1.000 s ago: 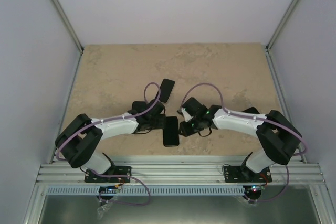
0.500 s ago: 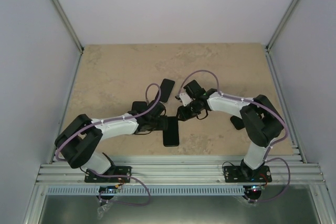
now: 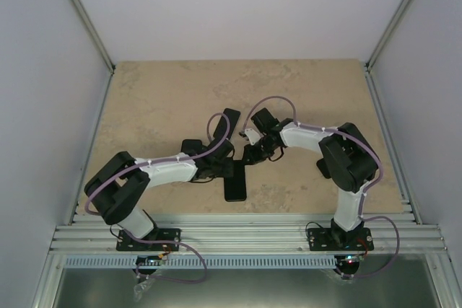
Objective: Put the phone into the phone case
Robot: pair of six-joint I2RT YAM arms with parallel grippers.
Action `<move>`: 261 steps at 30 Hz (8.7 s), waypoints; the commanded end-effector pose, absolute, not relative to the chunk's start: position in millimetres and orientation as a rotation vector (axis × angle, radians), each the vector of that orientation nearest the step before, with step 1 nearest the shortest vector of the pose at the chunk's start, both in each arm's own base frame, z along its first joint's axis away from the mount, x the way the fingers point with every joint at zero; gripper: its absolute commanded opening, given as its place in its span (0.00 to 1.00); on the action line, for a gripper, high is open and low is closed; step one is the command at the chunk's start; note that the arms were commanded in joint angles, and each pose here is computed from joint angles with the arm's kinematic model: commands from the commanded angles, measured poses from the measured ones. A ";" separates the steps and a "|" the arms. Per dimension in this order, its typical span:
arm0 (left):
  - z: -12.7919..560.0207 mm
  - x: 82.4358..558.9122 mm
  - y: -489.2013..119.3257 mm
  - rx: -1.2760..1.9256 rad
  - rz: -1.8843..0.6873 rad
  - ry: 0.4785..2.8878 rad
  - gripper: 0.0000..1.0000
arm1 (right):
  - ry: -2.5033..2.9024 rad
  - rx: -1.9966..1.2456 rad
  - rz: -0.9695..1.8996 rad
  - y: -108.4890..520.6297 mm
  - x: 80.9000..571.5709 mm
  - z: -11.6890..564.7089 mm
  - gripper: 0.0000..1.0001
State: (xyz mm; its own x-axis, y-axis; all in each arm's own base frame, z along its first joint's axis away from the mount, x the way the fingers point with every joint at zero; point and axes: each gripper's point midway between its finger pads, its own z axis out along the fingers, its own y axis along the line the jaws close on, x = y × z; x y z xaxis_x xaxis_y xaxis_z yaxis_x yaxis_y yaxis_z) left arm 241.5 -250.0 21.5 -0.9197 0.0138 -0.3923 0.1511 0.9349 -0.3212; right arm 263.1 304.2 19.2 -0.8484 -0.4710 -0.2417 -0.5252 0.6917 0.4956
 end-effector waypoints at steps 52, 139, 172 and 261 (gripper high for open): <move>37.6 204.2 -279.5 0.226 -0.116 2.680 0.99 | 2.385 -0.312 0.344 185.2 271.8 87.1 0.98; 65.1 176.4 -237.0 0.195 -0.072 2.703 0.93 | 2.433 -0.300 0.300 178.3 268.7 70.3 0.98; 12.7 207.6 -264.6 0.340 0.004 2.783 0.91 | 2.468 -0.314 0.274 178.8 269.6 59.3 0.98; 247.2 258.7 -127.4 0.099 -0.148 2.133 0.99 | 2.509 0.807 -0.099 -28.6 309.7 32.7 0.53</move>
State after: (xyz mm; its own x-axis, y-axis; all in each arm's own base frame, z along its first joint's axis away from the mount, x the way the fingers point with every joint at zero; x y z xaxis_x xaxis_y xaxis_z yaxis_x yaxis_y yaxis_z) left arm 254.8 -132.6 238.2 -0.5741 0.0276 -0.8183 0.1476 0.9866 -0.0702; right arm 293.2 -23.8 30.2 -0.7285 0.5104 -0.4570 0.5438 0.8365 0.0673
